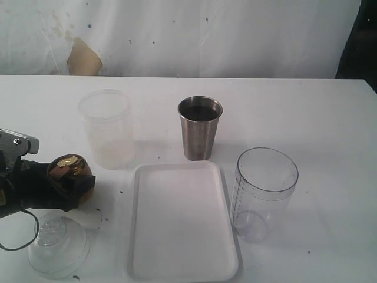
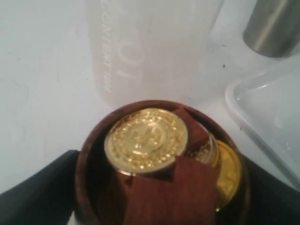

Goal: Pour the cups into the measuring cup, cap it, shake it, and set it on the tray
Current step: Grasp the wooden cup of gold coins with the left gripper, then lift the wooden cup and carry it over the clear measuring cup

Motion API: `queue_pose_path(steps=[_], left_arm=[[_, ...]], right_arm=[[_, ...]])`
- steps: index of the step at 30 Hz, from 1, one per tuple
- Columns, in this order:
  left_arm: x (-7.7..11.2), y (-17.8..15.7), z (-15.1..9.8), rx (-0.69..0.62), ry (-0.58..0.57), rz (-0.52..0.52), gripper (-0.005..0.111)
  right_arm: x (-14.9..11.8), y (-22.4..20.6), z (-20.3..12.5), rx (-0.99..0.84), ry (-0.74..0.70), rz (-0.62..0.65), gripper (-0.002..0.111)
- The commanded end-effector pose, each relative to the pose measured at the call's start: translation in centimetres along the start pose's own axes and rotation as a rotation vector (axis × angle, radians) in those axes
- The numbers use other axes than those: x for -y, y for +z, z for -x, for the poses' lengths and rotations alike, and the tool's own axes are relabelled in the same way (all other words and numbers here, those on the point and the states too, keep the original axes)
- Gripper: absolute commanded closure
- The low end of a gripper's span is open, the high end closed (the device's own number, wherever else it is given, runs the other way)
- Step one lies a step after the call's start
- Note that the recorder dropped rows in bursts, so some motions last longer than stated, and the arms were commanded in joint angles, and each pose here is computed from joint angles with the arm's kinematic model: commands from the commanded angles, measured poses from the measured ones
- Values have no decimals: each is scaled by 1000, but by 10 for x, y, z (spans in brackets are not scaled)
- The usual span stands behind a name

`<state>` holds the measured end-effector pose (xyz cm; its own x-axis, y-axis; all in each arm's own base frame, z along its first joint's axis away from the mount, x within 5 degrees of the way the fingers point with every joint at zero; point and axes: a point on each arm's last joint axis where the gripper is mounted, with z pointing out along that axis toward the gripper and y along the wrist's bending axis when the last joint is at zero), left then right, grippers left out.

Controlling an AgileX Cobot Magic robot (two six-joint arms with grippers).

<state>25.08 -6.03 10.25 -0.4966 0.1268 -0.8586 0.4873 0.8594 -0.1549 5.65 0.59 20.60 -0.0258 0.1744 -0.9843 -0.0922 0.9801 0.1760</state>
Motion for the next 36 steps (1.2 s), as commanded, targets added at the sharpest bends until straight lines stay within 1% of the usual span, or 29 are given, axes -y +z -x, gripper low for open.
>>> queue_pose_path(steps=[1, 4, 8, 12, 15, 16, 18, 21, 23, 25, 29, 31, 32, 33, 34, 35, 36], left_arm=[[1, -4, 8, 25, -3, -2, 107], [6, -12, 23, 80, -30, -14, 107], [21, -31, 48, 168, 31, -101, 107], [34, -53, 70, 271, 30, -168, 107], [43, -65, 81, 325, 23, -217, 107], [48, -69, 86, 343, 13, -250, 107], [55, -71, 92, 341, 4, -295, 107], [74, -65, 104, 289, 9, -360, 107], [87, -57, 114, 237, 36, -355, 107], [102, -50, 125, 191, 100, -322, 107], [128, -42, 147, 116, 240, -182, 107], [143, -38, 156, 99, 328, -142, 107], [159, -34, 163, 94, 386, -137, 107], [165, -32, 166, 89, 417, -128, 107], [177, -25, 170, 79, 461, -120, 107], [183, -22, 171, 71, 480, -116, 107], [193, -14, 173, 63, 528, -116, 107]], right_arm=[[0, 0, -1, 7, -1, 7, 108], [0, 0, -1, 7, -1, 7, 108], [0, 0, -1, 7, -1, 7, 108], [0, 0, -1, 7, -1, 7, 108], [0, 0, -1, 7, -1, 7, 108], [0, 0, -1, 7, -1, 7, 108], [0, 0, -1, 7, -1, 7, 108], [0, 0, -1, 7, -1, 7, 108], [0, 0, -1, 7, -1, 7, 108], [0, 0, -1, 7, -1, 7, 108], [0, 0, -1, 7, -1, 7, 108], [0, 0, -1, 7, -1, 7, 108], [0, 0, -1, 7, -1, 7, 108], [0, 0, -1, 7, -1, 7, 108], [0, 0, -1, 7, -1, 7, 108], [0, 0, -1, 7, -1, 7, 108], [0, 0, -1, 7, -1, 7, 108]])
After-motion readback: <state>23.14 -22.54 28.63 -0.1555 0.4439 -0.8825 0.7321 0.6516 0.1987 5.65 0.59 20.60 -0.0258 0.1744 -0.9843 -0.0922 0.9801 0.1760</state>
